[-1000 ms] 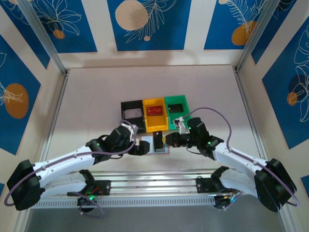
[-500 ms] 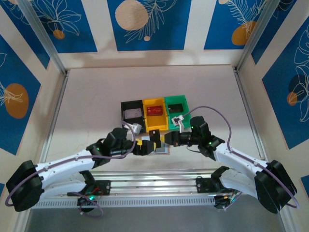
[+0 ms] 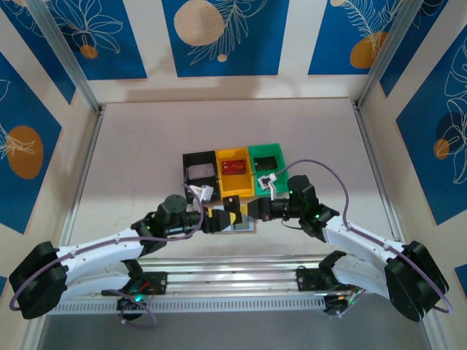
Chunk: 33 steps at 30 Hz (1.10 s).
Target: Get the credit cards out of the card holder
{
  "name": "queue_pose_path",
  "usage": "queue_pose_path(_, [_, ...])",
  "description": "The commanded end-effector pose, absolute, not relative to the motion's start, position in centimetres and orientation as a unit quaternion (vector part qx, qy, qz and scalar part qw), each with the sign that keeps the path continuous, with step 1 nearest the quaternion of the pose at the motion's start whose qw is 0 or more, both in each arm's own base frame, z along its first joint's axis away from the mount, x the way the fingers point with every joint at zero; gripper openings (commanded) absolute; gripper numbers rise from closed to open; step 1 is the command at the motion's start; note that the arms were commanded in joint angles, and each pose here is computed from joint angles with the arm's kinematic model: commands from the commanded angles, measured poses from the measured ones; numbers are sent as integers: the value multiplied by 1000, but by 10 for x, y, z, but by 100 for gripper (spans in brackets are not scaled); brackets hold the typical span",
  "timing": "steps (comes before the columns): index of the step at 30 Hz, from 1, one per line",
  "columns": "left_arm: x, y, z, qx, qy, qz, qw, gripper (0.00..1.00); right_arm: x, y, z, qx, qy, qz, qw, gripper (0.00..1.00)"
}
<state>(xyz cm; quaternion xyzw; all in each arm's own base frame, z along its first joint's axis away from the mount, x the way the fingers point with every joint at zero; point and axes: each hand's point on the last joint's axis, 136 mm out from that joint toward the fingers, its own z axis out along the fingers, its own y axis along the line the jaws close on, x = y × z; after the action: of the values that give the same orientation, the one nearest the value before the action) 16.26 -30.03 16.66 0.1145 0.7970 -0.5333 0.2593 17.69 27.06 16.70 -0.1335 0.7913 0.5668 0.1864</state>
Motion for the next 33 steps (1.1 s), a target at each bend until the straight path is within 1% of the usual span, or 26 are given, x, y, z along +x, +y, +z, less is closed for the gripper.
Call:
queue_pose_path(1, [159,-302,181,121,774,-561,268,61,170,275,168,-145,784,578,174,0])
queue_pose_path(6, [158,-302,184,122,770,-565,271,54,168,278,168,-150,783,578,172,0])
queue_pose_path(10, [158,-301,185,120,767,-568,274,44,170,278,163,-147,788,572,172,0])
queue_pose_path(17, [158,-297,189,117,764,-568,283,29,171,279,154,-142,796,565,164,0])
queue_pose_path(20, [158,-297,189,116,763,-569,284,21,171,280,154,-143,796,565,165,0])
queue_pose_path(26, [158,-297,187,114,766,-568,280,0,174,282,158,-144,795,564,171,0])
queue_pose_path(33, [162,-292,179,96,779,-551,282,0,175,278,162,-136,797,560,182,0])
